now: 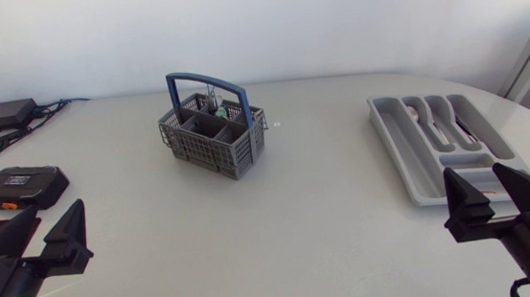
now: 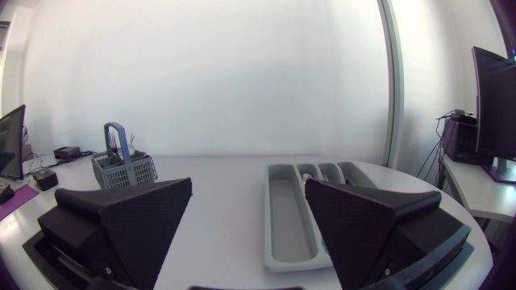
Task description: Unload the cutlery basket into the drawer organizer.
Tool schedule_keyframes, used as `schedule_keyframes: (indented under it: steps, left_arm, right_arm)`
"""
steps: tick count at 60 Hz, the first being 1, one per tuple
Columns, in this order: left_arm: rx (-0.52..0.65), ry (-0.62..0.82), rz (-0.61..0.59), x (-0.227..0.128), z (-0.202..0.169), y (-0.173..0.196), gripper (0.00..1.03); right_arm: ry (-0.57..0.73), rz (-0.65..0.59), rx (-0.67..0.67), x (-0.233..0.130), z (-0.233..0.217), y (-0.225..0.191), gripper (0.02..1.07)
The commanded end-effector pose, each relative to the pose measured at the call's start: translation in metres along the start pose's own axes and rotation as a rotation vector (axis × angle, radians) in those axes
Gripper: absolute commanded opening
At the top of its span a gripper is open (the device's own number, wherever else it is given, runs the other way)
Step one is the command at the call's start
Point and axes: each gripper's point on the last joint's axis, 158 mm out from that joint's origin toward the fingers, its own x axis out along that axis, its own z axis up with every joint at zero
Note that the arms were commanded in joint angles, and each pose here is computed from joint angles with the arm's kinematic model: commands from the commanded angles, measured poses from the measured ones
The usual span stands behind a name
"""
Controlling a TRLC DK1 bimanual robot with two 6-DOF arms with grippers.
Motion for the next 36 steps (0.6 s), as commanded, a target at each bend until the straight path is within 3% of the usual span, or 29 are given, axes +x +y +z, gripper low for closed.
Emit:
schedule_keyframes:
  steps: [1,22,36]
  left_arm:
    - [0.005,0.050,0.003,0.001,-0.022,0.001,0.99]
    - [0.005,0.039,0.005,0.001,-0.017,0.002,0.99]
    - [-0.002,-0.011,0.000,-0.005,0.024,-0.002,0.99]
  right_arm:
    - [0.021,-0.002,0.020,0.001,-0.011,0.000,1.03]
    - [0.004,0.013,0.023,0.000,-0.001,0.004,1.03]
    - [0.025,0.045,0.023,0.007,0.022,0.014,1.03]
